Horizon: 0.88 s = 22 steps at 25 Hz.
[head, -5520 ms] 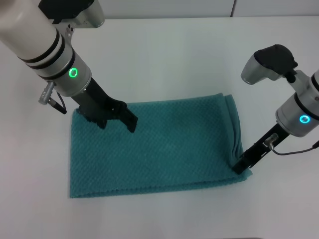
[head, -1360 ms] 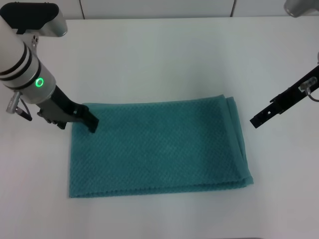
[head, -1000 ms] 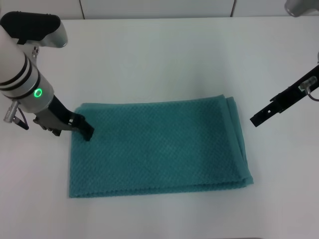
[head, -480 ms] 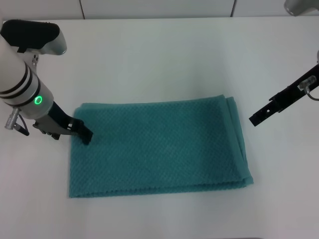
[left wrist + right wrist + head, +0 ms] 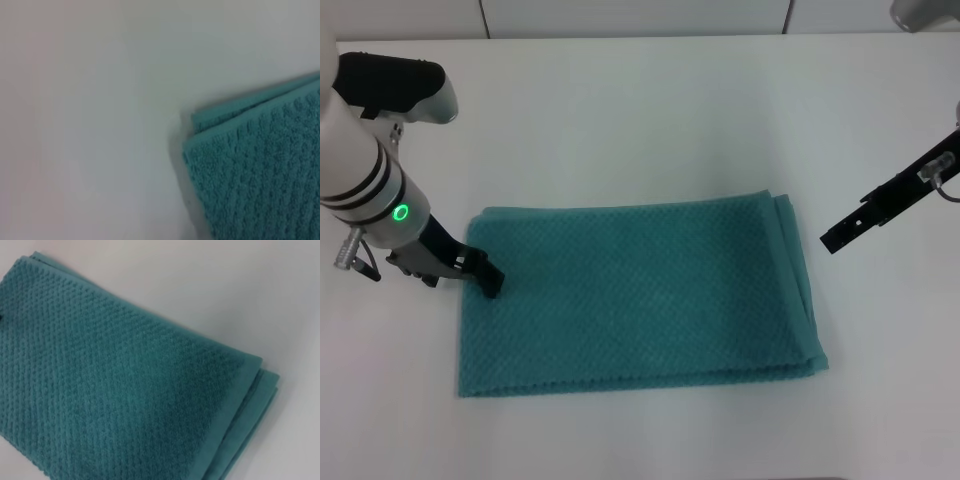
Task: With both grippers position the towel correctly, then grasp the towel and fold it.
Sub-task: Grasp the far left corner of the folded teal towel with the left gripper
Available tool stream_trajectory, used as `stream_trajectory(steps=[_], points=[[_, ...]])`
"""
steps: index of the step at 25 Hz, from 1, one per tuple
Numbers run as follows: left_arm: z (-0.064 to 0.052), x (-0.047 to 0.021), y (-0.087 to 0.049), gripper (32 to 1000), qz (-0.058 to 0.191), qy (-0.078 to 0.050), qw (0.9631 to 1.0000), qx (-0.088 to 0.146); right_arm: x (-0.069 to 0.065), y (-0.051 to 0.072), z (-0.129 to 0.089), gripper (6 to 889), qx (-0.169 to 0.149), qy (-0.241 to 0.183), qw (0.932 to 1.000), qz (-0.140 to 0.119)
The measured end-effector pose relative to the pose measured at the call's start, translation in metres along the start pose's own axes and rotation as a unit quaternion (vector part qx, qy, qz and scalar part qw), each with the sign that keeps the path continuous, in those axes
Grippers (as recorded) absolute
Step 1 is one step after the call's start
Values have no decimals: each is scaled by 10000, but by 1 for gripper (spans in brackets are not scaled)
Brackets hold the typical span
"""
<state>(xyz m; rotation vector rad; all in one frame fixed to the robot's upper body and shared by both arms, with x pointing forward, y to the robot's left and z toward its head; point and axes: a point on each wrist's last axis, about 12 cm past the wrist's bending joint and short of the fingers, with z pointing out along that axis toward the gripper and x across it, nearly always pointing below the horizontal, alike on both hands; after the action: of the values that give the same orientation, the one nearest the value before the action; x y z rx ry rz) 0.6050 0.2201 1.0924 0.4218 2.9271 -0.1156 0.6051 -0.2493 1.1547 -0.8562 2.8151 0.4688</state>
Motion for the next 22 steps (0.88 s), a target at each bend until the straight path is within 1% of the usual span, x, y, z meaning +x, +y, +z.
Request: stream_trajectory(steps=[3,9,15,22], points=[[15,7,-8,829,36,-7,10000,-21,5,-2,2,856,-1,3,10000,6],[65,24,1,829,27,13,10000,-48,5,-2,2,856,-2,2,10000,6],[72,25,1,830,32,20,10000,-57,5,-2,2,857,-1,3,10000,6],[72,23,-2,803,31,16,10000,-49,9,-3,4,857,-5,3,10000,4]])
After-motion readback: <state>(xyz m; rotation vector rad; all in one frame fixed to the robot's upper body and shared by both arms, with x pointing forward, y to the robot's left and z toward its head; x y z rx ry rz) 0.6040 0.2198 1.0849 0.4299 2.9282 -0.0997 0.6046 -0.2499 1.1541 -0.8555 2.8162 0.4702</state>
